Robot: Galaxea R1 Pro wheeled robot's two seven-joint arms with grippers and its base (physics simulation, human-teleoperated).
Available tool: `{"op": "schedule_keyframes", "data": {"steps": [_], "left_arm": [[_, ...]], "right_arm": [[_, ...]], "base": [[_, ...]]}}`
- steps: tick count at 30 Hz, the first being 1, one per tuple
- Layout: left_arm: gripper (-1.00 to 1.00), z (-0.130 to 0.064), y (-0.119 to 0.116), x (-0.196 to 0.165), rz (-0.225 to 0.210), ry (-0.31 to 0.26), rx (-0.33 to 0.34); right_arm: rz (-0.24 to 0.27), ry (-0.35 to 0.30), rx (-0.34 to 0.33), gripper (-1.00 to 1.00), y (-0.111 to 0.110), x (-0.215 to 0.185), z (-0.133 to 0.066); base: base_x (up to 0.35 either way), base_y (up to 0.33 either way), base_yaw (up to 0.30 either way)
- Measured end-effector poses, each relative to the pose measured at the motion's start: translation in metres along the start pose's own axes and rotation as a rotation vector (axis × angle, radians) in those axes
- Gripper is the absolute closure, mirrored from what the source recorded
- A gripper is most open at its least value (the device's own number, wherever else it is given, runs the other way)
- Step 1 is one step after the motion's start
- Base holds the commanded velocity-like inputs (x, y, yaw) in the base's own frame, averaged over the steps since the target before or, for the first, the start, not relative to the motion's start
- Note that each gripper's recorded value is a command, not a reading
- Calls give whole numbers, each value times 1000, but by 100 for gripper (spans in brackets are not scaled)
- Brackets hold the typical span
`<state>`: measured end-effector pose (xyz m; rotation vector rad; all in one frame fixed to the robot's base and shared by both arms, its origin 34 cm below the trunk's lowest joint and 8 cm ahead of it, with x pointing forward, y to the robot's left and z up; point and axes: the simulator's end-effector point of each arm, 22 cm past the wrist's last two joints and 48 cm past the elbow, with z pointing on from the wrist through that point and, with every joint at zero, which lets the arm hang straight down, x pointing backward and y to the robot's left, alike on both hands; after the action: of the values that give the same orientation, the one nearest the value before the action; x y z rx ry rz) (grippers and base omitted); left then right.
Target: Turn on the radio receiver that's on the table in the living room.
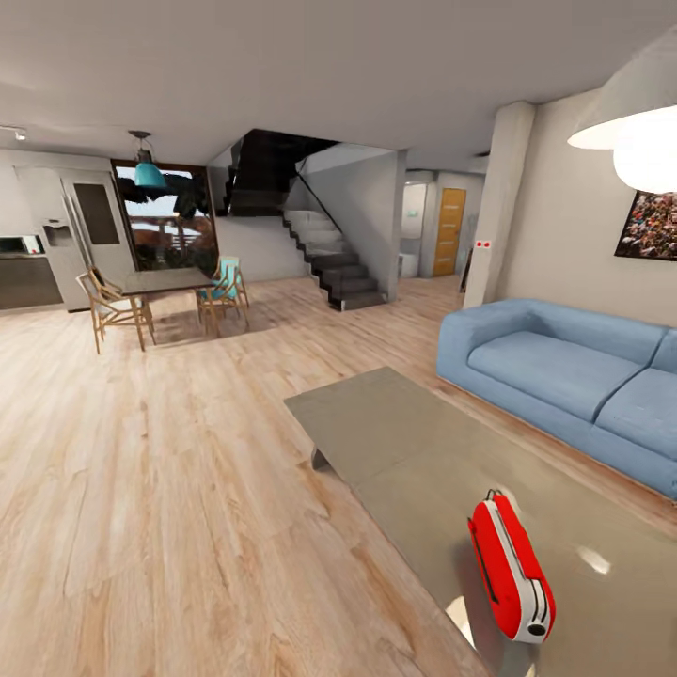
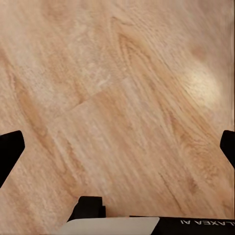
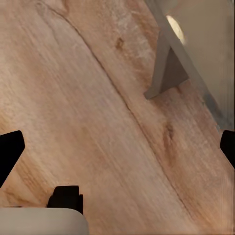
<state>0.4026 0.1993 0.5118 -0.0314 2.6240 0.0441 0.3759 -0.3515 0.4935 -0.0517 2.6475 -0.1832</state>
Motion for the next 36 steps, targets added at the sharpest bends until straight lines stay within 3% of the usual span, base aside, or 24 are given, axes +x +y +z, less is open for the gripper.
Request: {"op": "schedule_keyframes", "data": {"steps": [9, 18, 36], "left_arm": [[-100, 0, -1, -1, -2, -4, 3], [-100, 0, -1, -1, 0, -3, 2], [-100, 0, -1, -1, 0, -4, 2]], "right_arm": [[0, 0, 0, -100, 0, 0, 0], [0, 0, 0, -100, 0, 0, 0], [-3, -1, -1, -100, 0, 0, 0]], "base": [[32, -28, -33], [199, -205, 0], [7, -98, 0]]}}
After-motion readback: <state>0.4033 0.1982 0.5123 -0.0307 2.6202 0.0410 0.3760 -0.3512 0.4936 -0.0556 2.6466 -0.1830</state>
